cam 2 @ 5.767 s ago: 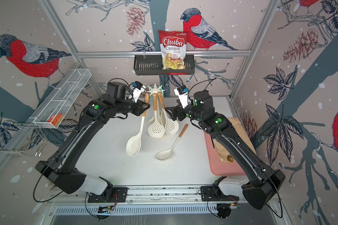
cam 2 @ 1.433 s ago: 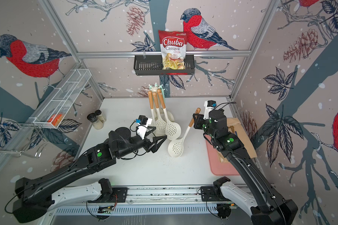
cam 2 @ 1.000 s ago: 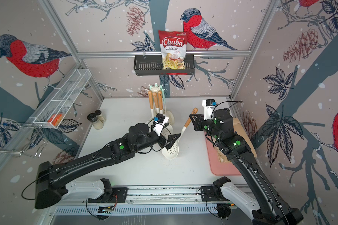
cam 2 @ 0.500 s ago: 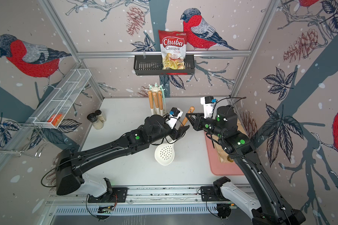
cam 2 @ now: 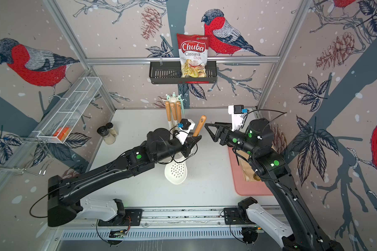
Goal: Hang the skimmer on the kitchen utensil rack
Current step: Pick up the skimmer from the center of the board.
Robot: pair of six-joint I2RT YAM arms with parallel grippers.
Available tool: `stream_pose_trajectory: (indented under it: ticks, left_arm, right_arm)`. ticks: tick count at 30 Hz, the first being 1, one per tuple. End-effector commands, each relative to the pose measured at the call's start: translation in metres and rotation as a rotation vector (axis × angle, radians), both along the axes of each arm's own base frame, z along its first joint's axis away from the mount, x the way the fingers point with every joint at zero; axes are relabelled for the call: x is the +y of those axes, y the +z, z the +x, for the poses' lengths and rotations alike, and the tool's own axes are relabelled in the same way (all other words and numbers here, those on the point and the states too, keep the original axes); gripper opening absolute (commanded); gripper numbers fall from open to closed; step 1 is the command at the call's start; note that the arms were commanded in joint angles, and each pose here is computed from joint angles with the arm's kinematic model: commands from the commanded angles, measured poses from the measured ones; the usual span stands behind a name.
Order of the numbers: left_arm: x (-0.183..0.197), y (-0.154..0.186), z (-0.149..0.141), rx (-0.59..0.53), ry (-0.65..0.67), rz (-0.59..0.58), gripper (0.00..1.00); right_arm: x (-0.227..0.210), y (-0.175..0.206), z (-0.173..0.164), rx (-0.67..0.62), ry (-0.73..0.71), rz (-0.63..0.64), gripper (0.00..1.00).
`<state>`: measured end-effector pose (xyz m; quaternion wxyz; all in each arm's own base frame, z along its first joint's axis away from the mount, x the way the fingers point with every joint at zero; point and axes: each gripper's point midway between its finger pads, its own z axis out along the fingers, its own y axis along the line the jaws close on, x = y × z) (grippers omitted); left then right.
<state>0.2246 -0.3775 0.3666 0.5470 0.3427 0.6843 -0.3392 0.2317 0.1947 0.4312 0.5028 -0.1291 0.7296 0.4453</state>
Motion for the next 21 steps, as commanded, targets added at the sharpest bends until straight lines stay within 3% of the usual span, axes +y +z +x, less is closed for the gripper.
stream_pose_trajectory:
  ticks: [1,6,11,15,21]
  left_arm:
    - [0.012,0.007,-0.014,0.032,-0.027,-0.052,0.00]
    - [0.030,-0.006,-0.017,0.058,0.010,-0.014,0.00]
    - [0.036,-0.011,-0.014,0.056,0.044,0.007,0.00]
    - [0.033,-0.009,-0.014,0.054,0.033,0.003,0.00]
    - [0.030,-0.011,-0.017,0.061,0.012,0.004,0.00]
  right_arm:
    - [0.008,0.033,-0.007,-0.099,0.068,0.044,0.85]
    - [0.023,0.052,-0.015,-0.115,0.158,0.089,0.85]
    - [0.042,0.038,-0.005,-0.055,0.101,0.040,0.78]
    - [0.064,0.017,0.000,-0.022,0.069,-0.055,0.68]
    - [0.073,0.014,0.004,-0.009,0.079,-0.050,0.51]
